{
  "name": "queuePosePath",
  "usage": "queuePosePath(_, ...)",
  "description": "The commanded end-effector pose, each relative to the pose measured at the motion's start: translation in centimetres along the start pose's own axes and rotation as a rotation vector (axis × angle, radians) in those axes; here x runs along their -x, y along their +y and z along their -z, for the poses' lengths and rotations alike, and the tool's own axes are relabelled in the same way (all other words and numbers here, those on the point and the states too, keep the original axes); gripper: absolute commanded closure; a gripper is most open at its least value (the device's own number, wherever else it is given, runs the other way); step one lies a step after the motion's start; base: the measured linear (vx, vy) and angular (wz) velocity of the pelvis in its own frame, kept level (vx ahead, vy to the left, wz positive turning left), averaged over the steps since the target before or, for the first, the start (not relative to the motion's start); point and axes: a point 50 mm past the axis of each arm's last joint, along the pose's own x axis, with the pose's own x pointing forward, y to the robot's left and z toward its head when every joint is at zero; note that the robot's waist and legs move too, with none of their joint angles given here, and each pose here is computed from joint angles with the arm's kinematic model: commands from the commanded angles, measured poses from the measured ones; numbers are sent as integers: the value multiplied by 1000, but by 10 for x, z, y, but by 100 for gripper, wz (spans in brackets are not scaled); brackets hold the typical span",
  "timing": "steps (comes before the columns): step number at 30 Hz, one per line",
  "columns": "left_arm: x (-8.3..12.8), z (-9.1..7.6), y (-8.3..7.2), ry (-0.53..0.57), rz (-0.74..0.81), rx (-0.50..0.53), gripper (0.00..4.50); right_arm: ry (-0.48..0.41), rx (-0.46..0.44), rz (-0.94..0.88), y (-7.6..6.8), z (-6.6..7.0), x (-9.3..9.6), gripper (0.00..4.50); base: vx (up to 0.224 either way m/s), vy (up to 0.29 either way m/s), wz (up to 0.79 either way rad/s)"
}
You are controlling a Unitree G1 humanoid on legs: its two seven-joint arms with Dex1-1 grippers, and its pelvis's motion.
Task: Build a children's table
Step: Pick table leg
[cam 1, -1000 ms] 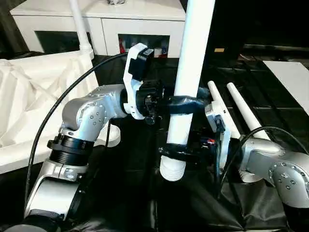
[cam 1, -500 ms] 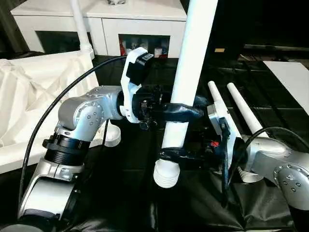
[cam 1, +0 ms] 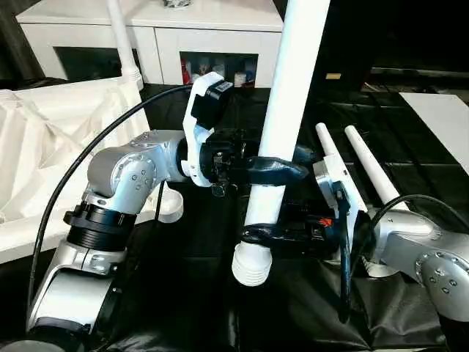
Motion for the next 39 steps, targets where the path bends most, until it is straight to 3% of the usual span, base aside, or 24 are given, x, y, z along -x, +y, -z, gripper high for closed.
queuePosePath(1, -4, -9, -5, 6, 36, -48, 268, 15, -11, 51, -6, 4, 5, 261, 0, 0, 0)
queuePosePath(11, -1, -13, 1, -25, -42, -48, 268, 15, -10, 65, -7, 5, 5, 264, 0, 0, 0)
queuePosePath(14, 0, -15, 1, -44, -40, -36, 198, 10, -10, 71, -8, 4, 4, 264, 0, 0, 0)
queuePosePath(17, 1, -17, 2, -67, -53, -26, 189, 6, -8, 81, -9, 4, 4, 264, 0, 0, 0)
queuePosePath(23, 8, -19, 1, -65, -83, -3, 130, 2, -5, 86, -10, 4, 5, 265, 0, 0, 0)
queuePosePath(32, 34, -14, -5, -79, -174, 82, 65, -58, 29, 161, -15, -8, 17, 265, 0, 0, 0)
queuePosePath(36, 57, -11, -6, -134, -345, 21, 27, -89, 50, 257, -21, -13, 32, 265, 0, 0, 0)
queuePosePath(37, 76, -8, -8, -146, -541, -70, 17, -113, 75, 355, -26, -15, 39, 265, 0, 0, 0)
queuePosePath(39, 94, 0, -6, -120, -783, -151, 10, -121, 109, 485, -33, -14, 43, 265, 0, 0, 0)
